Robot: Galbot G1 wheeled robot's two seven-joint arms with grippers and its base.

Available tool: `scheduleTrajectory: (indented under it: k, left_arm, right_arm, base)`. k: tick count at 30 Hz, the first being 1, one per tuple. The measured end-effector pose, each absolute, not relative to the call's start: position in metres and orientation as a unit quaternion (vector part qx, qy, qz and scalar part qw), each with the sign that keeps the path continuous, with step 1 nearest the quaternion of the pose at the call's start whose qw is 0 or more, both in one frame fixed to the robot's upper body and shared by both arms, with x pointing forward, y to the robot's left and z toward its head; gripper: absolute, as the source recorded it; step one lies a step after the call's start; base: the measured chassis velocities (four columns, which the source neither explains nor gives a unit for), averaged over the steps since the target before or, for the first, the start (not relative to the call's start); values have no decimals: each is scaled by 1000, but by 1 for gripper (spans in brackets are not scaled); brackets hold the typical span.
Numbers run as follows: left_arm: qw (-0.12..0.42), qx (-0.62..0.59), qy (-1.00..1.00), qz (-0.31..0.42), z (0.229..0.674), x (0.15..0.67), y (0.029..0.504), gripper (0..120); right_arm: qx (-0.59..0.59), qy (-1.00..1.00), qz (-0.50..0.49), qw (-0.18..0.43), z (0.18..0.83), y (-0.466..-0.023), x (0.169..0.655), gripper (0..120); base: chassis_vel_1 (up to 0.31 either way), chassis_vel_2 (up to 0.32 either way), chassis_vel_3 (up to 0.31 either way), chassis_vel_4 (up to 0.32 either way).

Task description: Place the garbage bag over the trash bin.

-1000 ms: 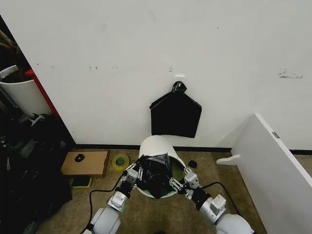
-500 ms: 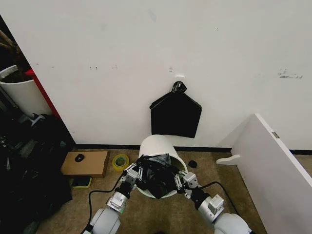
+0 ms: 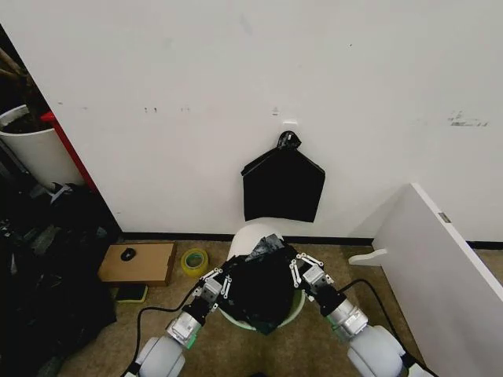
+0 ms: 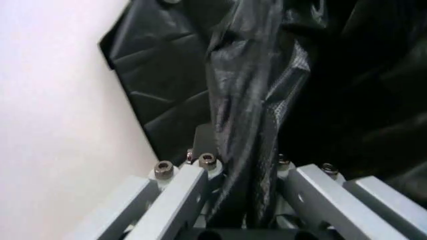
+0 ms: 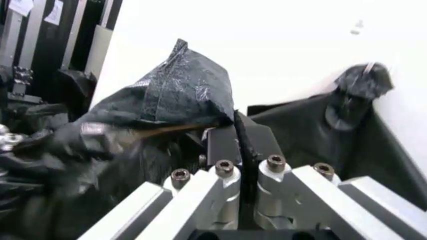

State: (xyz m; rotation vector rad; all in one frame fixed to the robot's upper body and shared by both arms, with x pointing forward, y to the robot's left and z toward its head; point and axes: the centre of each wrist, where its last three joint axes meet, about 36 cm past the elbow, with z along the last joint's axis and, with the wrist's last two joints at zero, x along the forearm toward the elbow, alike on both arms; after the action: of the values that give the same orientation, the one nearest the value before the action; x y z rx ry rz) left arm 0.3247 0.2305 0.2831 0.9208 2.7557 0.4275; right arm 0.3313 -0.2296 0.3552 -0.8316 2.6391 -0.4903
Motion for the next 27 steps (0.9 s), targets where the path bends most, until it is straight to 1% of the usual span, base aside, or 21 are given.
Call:
scheduleTrajectory:
  k: [4,11,14,22,27]
  left_arm:
    - [101,326,928,147,283,324,232,0]
    - [106,346,923,135,287,325,237,0]
    - [112,348,922,131,294,330,246,0]
    - [121,335,925,134,307,338,264,0]
    - [124,327,931,105,320,343,270,0]
  right_arm:
    - [-288,924,-190,166,355,-235,336,0]
    - [-266,927,-228,137,345,-256,346,0]
    - [-256,929,-238,118,335,-270,349,0]
    - [-262,938,-203,104,320,-279,346,0]
    - [-291,937,-159,113,309,-282,347,0]
  base:
    - [0,0,0,0]
    - [0,0,0,0]
    - [0,0,0,0]
    - [0,0,0,0]
    - [0,0,0,0]
